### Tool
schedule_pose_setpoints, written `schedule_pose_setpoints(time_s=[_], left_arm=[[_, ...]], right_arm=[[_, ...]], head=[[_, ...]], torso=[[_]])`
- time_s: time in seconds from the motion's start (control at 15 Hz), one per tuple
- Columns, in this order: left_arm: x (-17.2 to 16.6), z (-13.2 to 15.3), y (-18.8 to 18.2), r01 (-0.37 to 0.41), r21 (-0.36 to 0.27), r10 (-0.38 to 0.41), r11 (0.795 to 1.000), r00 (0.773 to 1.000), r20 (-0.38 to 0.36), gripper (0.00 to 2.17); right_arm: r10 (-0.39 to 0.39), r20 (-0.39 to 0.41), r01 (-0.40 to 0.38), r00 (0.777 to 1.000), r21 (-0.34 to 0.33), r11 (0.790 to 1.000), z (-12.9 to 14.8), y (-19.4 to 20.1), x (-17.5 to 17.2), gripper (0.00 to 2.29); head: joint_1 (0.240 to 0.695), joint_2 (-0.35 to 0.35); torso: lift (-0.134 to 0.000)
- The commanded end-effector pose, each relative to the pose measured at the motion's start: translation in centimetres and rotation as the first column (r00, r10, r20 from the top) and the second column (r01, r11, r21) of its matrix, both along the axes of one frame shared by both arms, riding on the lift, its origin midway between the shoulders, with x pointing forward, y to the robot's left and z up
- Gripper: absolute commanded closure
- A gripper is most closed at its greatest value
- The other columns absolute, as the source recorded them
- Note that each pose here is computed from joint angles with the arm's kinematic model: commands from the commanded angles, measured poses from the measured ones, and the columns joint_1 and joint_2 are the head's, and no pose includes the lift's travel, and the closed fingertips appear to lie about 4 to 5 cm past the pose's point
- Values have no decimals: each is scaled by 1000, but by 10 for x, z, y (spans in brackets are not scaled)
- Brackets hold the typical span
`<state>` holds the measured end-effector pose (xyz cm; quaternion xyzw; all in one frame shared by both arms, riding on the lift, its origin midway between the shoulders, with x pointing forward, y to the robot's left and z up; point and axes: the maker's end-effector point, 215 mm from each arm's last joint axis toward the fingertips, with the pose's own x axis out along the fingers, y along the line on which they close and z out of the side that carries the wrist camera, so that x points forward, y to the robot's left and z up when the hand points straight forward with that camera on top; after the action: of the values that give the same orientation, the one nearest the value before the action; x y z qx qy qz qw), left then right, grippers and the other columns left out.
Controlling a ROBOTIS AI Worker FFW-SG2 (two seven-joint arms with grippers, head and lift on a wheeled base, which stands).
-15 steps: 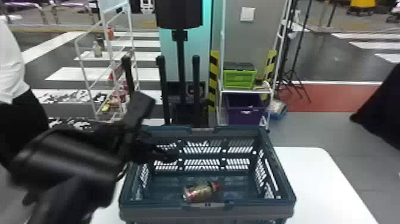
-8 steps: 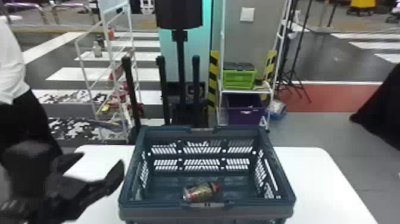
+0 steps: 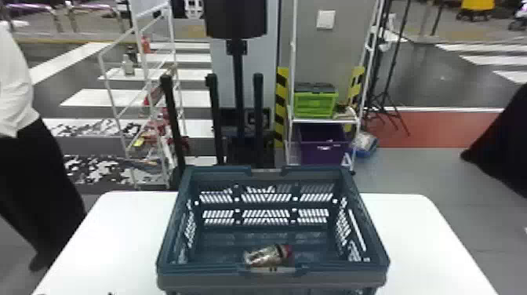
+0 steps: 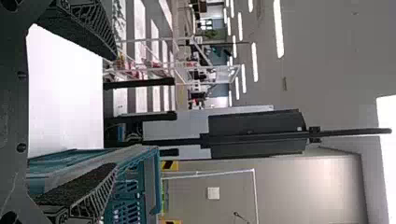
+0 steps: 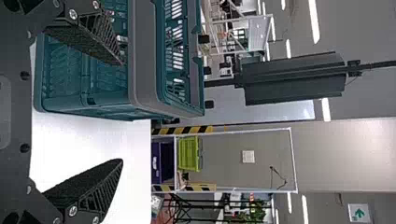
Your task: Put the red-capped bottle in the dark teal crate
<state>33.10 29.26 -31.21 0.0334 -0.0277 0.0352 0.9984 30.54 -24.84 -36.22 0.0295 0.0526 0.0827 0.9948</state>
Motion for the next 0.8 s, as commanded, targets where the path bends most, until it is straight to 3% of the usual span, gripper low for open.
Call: schedule_pose_setpoints(time_s=[0.0,0.2,0.33,0.73], left_arm=[[-25,-26,-23,13,29,-13,999,1000,3,76],[-42,-66,-50,37,6,-36,999,998,-51,76],[-48,-78,-60,38,-8,-39,999,998,-59,76],[-58,-87,-58,28,-8,-28,1000,998,-64,76]], right_arm=[[9,3,-9,1000,-2,1000,1,3,1,151],[17,3,-17,1000,1,1000,0,6,3,151],[27,0,-27,1000,6,1000,-3,11,4,151],[33,-4,-33,999,5,999,-4,12,3,151]], head=[[499,0],[499,0],[499,0],[499,0]], torso=[[0],[0],[0],[0]])
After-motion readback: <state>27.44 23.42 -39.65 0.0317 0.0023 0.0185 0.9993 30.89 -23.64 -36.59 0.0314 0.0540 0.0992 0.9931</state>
